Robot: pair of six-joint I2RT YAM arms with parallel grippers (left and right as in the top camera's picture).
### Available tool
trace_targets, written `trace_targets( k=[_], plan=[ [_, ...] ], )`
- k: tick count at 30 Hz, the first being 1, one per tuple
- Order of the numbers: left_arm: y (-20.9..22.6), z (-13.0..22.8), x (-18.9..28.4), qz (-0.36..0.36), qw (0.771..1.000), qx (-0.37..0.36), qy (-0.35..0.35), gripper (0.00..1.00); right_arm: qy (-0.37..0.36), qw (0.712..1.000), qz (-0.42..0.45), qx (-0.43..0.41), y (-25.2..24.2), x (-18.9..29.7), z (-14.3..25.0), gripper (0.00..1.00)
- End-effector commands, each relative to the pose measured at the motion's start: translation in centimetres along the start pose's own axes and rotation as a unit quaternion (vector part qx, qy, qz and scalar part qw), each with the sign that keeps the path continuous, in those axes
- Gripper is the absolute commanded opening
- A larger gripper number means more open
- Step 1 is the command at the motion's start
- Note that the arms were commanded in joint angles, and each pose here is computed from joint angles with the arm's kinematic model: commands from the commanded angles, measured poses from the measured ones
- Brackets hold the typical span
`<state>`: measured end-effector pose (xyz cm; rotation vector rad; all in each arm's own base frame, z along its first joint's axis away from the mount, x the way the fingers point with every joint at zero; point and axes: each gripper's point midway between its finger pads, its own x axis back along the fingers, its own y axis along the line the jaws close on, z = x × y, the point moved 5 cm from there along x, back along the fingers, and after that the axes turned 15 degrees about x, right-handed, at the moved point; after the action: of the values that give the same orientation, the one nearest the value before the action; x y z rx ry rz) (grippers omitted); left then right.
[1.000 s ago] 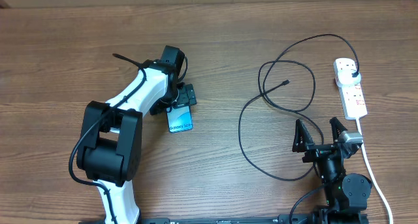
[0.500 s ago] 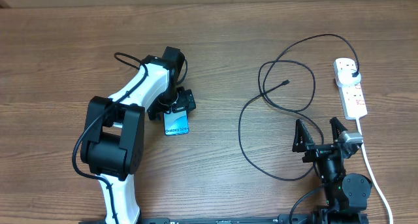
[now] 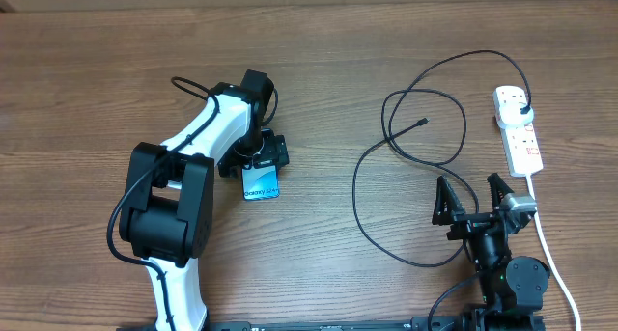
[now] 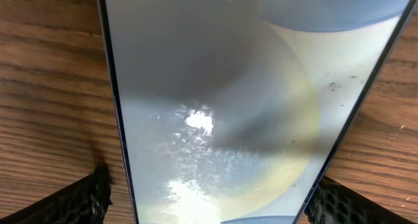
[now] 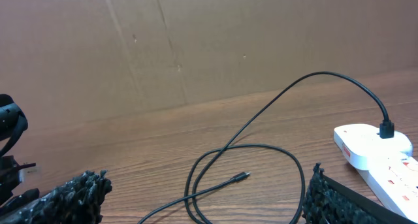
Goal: Plug charger to phone and switch on socket
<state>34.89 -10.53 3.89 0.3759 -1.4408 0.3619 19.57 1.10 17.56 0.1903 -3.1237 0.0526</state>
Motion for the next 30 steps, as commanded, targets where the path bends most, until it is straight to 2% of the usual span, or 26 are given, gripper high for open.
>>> trace_targets(
  k=[1, 13, 24, 30],
  plan=[
    [1.18, 1.91, -7.33, -0.032, 0.996, -0.021, 0.078, 0.99, 0.001, 1.0, 0.002, 0.001, -0.05, -0.03, 0.31, 1.0],
    [0.68, 1.41, -7.43, -0.02, 0.997, -0.024, 0.065, 0.98, 0.001, 1.0, 0.002, 0.001, -0.05, -0.03, 0.31, 1.0],
    [0.48, 1.7, -7.39, -0.01, 0.997, -0.033, 0.075, 0.86, 0.001, 1.0, 0.002, 0.001, -0.05, -0.03, 0.31, 1.0],
    [0.6, 1.95, -7.36, -0.012, 0.996, -0.03, 0.083, 0.85, 0.001, 1.0, 0.002, 0.001, -0.05, -0.03, 0.3, 1.0]
  ],
)
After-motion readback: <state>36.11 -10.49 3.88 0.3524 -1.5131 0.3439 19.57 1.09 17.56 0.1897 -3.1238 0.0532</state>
